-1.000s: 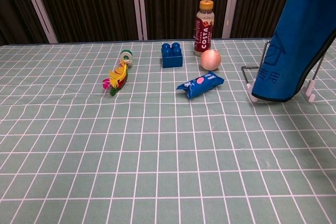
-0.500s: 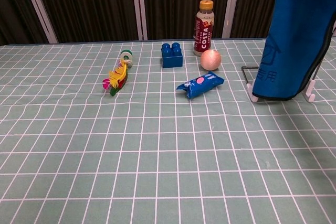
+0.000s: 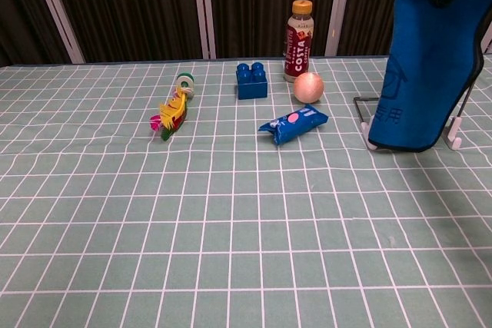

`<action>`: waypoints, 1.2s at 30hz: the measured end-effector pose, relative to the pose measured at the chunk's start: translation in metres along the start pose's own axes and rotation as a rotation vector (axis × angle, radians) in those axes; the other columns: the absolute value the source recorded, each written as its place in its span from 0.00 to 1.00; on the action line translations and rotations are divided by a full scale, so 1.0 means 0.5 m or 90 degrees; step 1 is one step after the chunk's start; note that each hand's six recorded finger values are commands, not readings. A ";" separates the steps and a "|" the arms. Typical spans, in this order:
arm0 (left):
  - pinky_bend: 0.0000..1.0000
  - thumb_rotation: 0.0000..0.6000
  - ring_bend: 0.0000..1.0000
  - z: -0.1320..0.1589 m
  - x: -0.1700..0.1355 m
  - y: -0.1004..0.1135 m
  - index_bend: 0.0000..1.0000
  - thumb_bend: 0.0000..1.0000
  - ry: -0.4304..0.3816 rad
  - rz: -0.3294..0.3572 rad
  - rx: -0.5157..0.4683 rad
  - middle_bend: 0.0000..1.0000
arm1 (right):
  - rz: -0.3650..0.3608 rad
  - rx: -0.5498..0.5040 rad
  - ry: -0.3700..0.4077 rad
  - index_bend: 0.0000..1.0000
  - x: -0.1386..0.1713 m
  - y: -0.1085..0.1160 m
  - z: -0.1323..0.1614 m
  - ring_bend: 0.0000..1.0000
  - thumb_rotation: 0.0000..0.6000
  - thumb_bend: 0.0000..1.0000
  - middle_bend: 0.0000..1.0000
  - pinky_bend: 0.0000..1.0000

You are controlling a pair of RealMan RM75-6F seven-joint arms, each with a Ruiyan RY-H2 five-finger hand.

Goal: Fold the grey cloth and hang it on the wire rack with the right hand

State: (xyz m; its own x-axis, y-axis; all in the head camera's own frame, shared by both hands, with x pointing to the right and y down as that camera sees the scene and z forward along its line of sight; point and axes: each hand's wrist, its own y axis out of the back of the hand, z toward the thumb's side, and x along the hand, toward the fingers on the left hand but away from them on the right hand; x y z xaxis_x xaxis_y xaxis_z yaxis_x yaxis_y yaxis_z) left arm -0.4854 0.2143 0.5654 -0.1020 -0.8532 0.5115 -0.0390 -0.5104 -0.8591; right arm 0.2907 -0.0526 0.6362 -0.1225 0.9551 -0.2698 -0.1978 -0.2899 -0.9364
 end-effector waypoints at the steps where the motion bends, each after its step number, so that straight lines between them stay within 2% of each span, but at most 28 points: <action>1: 0.00 1.00 0.00 0.000 0.001 -0.001 0.00 0.00 0.001 -0.002 0.001 0.00 | 0.003 0.001 -0.001 0.76 -0.003 -0.002 0.000 0.00 1.00 0.49 0.14 0.23; 2: 0.00 1.00 0.00 -0.001 0.002 -0.003 0.00 0.00 0.003 -0.004 0.002 0.00 | 0.006 0.002 -0.002 0.69 -0.006 -0.004 -0.001 0.00 1.00 0.43 0.14 0.22; 6: 0.00 1.00 0.00 -0.004 0.008 -0.011 0.00 0.00 0.010 -0.011 0.004 0.00 | 0.028 0.007 -0.005 0.19 -0.018 -0.019 -0.003 0.00 1.00 0.04 0.08 0.13; 9: 0.00 1.00 0.00 -0.005 0.013 -0.016 0.00 0.00 0.014 -0.016 0.007 0.00 | 0.047 0.004 -0.009 0.06 -0.025 -0.032 -0.003 0.00 1.00 0.00 0.05 0.07; 14: 0.00 1.00 0.00 -0.005 0.016 -0.020 0.00 0.00 0.016 -0.018 0.009 0.00 | 0.037 -0.007 -0.006 0.03 -0.029 -0.031 0.001 0.00 1.00 0.00 0.04 0.03; 21: 0.00 1.00 0.00 -0.002 0.013 -0.016 0.00 0.00 0.010 -0.014 0.006 0.00 | -0.028 -0.038 0.014 0.03 -0.027 0.007 -0.004 0.00 1.00 0.00 0.03 0.00; 26: 0.00 1.00 0.00 0.001 0.009 -0.009 0.00 0.00 0.002 -0.009 -0.002 0.00 | -0.044 -0.064 0.030 0.03 -0.010 0.029 -0.018 0.00 1.00 0.00 0.03 0.00; 32: 0.00 1.00 0.00 0.005 0.002 0.003 0.00 0.00 -0.013 0.004 -0.011 0.00 | -0.065 -0.114 0.082 0.03 0.051 0.066 -0.048 0.00 1.00 0.00 0.02 0.00; 36: 0.00 1.00 0.00 0.014 -0.006 0.016 0.00 0.00 -0.030 0.024 -0.009 0.00 | -0.084 -0.147 0.117 0.03 0.133 0.086 -0.101 0.00 1.00 0.00 0.00 0.00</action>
State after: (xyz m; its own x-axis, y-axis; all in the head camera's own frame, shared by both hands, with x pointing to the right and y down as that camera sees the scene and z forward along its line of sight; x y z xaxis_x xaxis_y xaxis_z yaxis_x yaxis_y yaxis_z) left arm -0.4784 0.2121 0.5571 -0.0563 -0.8760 0.4791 -0.0494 -0.4768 -0.8776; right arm 0.3232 0.0014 0.5669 0.0712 0.9846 -0.1595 0.0280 -0.1618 -0.9864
